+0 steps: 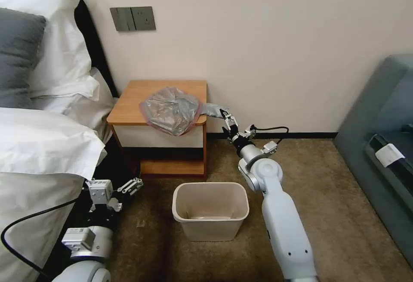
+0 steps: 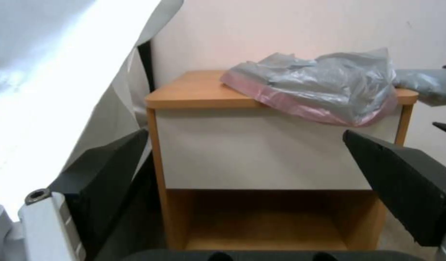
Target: Pick up the garbage bag from the table and place it over the trash can.
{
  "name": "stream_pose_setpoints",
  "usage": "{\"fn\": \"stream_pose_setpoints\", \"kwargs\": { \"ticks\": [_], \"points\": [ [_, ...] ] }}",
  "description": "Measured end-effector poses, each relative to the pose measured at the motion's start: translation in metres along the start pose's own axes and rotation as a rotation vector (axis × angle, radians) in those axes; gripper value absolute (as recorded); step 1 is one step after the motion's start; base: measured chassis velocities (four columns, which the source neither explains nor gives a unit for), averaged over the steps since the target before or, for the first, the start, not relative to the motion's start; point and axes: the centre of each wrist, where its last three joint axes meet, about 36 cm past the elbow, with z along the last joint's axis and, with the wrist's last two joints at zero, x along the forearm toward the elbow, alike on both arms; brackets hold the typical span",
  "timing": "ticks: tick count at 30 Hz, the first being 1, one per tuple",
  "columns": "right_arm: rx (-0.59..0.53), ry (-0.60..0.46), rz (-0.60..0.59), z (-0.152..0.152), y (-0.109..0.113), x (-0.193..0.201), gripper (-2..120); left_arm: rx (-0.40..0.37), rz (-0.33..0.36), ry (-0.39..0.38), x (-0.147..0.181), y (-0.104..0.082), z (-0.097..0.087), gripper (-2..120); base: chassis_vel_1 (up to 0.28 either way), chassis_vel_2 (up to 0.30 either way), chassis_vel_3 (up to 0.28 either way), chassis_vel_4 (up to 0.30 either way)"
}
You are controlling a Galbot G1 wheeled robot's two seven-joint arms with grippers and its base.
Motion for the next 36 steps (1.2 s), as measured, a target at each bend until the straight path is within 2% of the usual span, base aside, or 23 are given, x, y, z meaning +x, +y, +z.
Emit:
{"fn": "stream_pose_setpoints", "kwargs": {
  "ticks": [1,3,4,8,9,12,13,17,20,21,23,25,30,31,36],
  "points": [
    [0.000,0.000,0.000,0.000,0.000,0.000,88,0.000,0.000,0.000,0.000,0.000,0.000,100,0.000,0.000,0.000,0.000],
    [0.007,-0.007,-0.004,-0.002,-0.002,-0.004,78,-0.003,0.010,-0.003,0.000,0.000,0.001,100,0.000,0.000,0.000,0.000],
    [0.007,-0.007,-0.004,-0.002,-0.002,-0.004,78,-0.003,0.010,-0.003,0.000,0.000,0.001,100,0.000,0.000,0.000,0.000],
    [0.008,-0.010,-0.025,-0.004,0.002,-0.008,58,-0.005,0.023,0.001,0.001,-0.003,0.004,100,0.000,0.000,0.000,0.000],
    [0.008,-0.010,-0.025,-0.004,0.002,-0.008,58,-0.005,0.023,0.001,0.001,-0.003,0.004,100,0.000,0.000,0.000,0.000],
    [0.012,-0.010,-0.034,-0.005,0.005,-0.010,45,-0.006,0.024,0.008,0.000,-0.003,0.007,100,0.000,0.000,0.000,0.000],
    [0.012,-0.010,-0.034,-0.005,0.005,-0.010,45,-0.006,0.024,0.008,0.000,-0.003,0.007,100,0.000,0.000,0.000,0.000],
    [0.022,-0.011,-0.040,-0.005,0.009,-0.011,27,-0.003,0.028,0.012,-0.001,-0.005,0.011,100,0.000,0.000,0.000,0.000],
    [0.025,-0.010,-0.047,-0.005,0.011,-0.011,21,-0.003,0.030,0.013,-0.002,-0.005,0.011,100,0.000,0.000,0.000,0.000],
    [0.028,-0.010,-0.051,-0.004,0.013,-0.009,12,-0.003,0.031,0.012,-0.003,-0.005,0.012,100,0.000,0.000,0.000,0.000],
    [0.030,-0.010,-0.050,-0.002,0.015,-0.006,9,-0.003,0.033,0.012,-0.003,-0.006,0.012,100,0.000,0.000,0.000,0.000],
    [0.036,-0.003,-0.053,0.009,0.021,0.009,0,-0.004,0.033,0.011,-0.004,-0.006,0.012,100,0.000,0.000,0.000,0.000],
    [0.040,0.015,-0.061,0.023,0.033,0.034,0,-0.006,0.030,0.006,-0.004,-0.005,0.012,100,0.000,0.000,0.000,0.000],
    [0.051,0.024,-0.063,0.029,0.043,0.057,0,-0.009,0.028,0.001,-0.004,-0.005,0.012,100,0.000,0.000,0.000,0.000],
    [0.070,0.030,-0.070,0.035,0.055,0.091,0,-0.010,0.027,-0.004,-0.004,-0.004,0.013,100,0.000,0.000,0.000,0.000]
  ]
}}
